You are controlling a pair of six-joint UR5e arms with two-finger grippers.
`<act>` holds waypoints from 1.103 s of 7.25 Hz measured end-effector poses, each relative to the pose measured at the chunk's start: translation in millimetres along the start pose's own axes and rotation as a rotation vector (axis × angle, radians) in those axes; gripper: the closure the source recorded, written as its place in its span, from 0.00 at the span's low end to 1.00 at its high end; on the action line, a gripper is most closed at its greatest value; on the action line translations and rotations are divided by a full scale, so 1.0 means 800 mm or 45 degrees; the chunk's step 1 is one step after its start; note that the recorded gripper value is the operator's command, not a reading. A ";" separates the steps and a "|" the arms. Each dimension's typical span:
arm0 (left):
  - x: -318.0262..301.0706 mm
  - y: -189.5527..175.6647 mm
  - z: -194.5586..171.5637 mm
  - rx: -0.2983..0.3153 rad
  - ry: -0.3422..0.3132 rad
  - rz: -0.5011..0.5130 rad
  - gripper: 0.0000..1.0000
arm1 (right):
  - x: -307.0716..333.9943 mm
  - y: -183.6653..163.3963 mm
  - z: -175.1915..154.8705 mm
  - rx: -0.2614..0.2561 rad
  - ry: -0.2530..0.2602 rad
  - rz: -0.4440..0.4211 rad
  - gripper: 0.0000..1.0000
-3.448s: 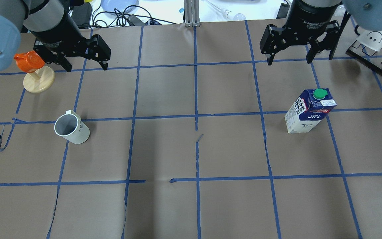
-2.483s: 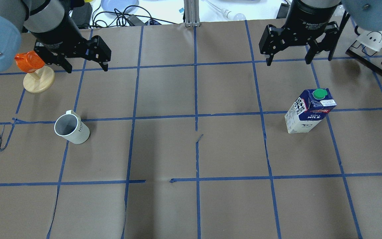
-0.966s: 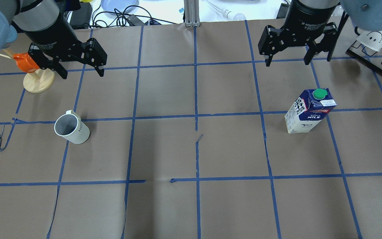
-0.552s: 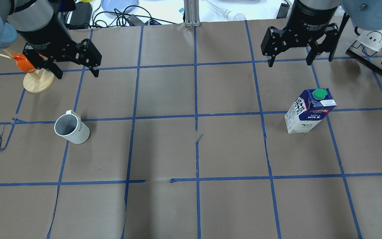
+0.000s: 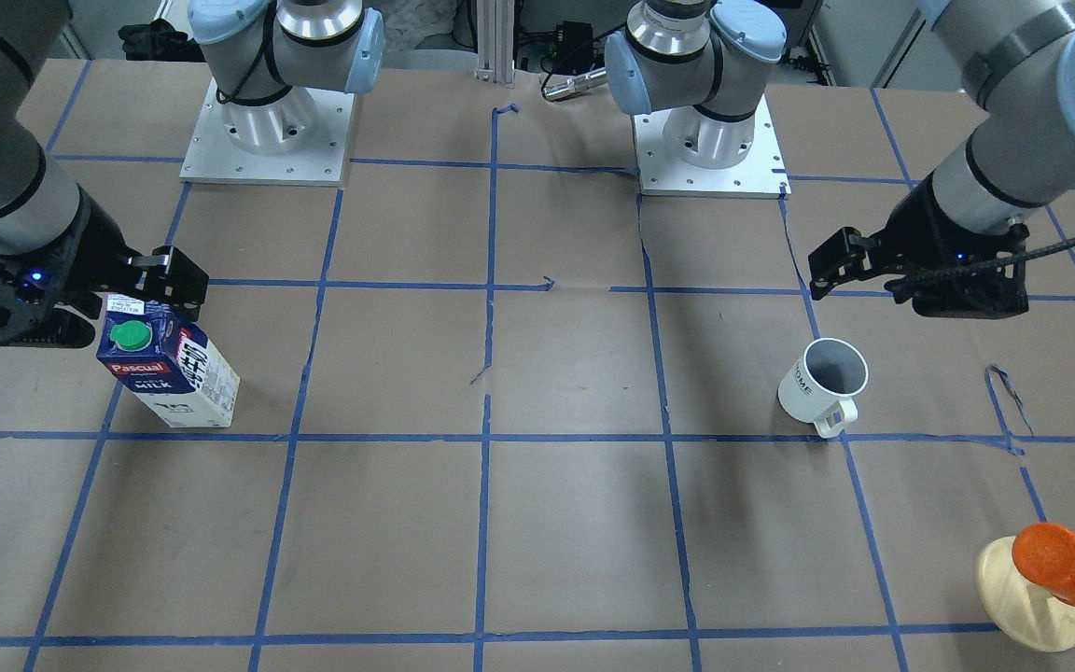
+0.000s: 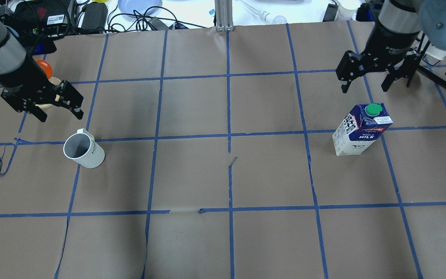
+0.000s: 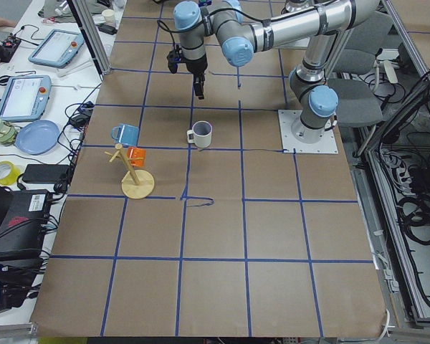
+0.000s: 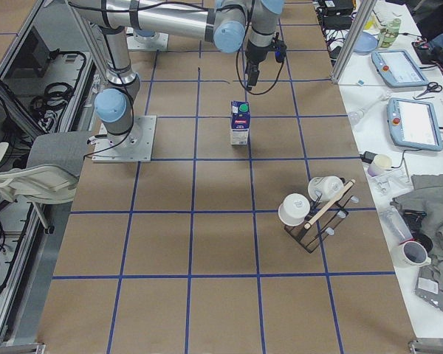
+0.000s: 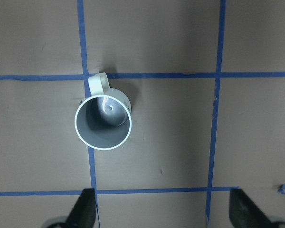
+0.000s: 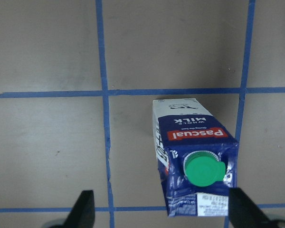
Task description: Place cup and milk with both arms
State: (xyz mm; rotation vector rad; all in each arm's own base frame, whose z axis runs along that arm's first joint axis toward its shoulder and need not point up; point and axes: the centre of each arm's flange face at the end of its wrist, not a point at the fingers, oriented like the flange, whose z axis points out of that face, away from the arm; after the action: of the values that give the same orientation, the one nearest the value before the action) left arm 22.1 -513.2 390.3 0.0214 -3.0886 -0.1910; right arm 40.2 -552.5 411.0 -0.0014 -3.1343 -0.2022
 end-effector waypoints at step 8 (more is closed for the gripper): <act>-0.019 -0.012 0.189 0.002 -0.003 -0.006 1.00 | 0.046 -0.011 0.076 -0.081 0.008 -0.034 0.03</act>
State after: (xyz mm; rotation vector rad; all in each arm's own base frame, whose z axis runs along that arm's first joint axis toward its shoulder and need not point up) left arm 29.8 -504.2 238.8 0.0286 -3.0911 -0.1885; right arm 3.2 -553.2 349.3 0.0413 -3.1219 -0.3014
